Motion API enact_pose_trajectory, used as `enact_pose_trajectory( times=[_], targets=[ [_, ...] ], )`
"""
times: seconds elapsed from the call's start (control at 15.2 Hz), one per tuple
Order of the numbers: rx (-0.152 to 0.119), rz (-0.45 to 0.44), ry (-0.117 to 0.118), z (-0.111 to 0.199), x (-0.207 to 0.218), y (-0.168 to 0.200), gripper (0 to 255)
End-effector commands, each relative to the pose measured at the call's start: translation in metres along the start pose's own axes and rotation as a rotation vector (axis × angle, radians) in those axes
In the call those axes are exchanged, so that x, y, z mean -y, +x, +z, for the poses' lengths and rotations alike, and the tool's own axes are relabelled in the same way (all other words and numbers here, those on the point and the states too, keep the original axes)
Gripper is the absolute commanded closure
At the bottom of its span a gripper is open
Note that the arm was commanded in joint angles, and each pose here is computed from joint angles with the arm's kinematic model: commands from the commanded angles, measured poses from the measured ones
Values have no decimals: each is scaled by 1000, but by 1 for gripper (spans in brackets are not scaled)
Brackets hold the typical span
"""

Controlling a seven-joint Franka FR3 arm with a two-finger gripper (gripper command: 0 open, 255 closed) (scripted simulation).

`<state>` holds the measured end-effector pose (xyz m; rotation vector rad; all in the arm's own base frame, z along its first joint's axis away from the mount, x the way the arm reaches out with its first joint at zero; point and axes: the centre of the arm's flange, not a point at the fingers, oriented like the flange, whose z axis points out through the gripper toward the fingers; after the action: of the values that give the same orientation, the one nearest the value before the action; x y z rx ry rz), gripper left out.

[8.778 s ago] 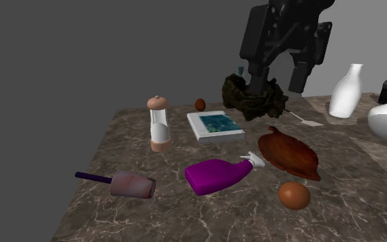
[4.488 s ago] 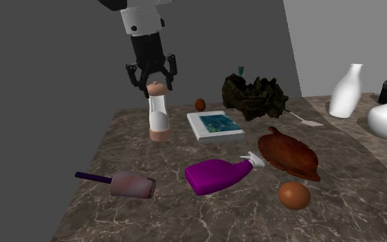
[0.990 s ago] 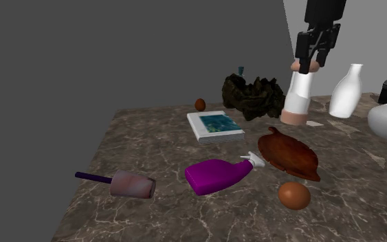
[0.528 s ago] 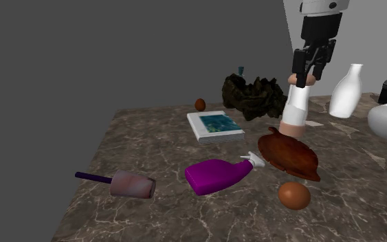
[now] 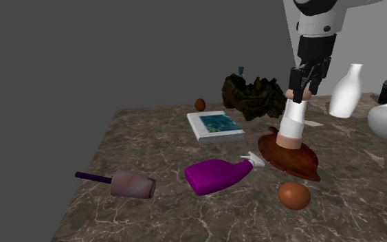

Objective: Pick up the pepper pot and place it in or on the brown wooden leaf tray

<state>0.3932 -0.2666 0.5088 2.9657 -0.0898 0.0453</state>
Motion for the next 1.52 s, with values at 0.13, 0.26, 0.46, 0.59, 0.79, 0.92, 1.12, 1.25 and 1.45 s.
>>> enact_pose_trajectory(
  times=[0.13, 0.26, 0.46, 0.59, 0.79, 0.92, 1.12, 1.25, 1.45],
  targets=[
    [-1, 0, 0, 12, 2, 0, 255],
    [-1, 0, 0, 12, 2, 0, 255],
    [-1, 0, 0, 12, 2, 0, 255],
    [-1, 0, 0, 12, 2, 0, 0],
    [-1, 0, 0, 12, 2, 0, 0],
    [-1, 0, 0, 12, 2, 0, 0],
    [-1, 0, 0, -27, 2, 0, 0],
    [-1, 0, 0, -38, 2, 0, 0],
    [-1, 0, 0, -38, 2, 0, 0]
  ],
)
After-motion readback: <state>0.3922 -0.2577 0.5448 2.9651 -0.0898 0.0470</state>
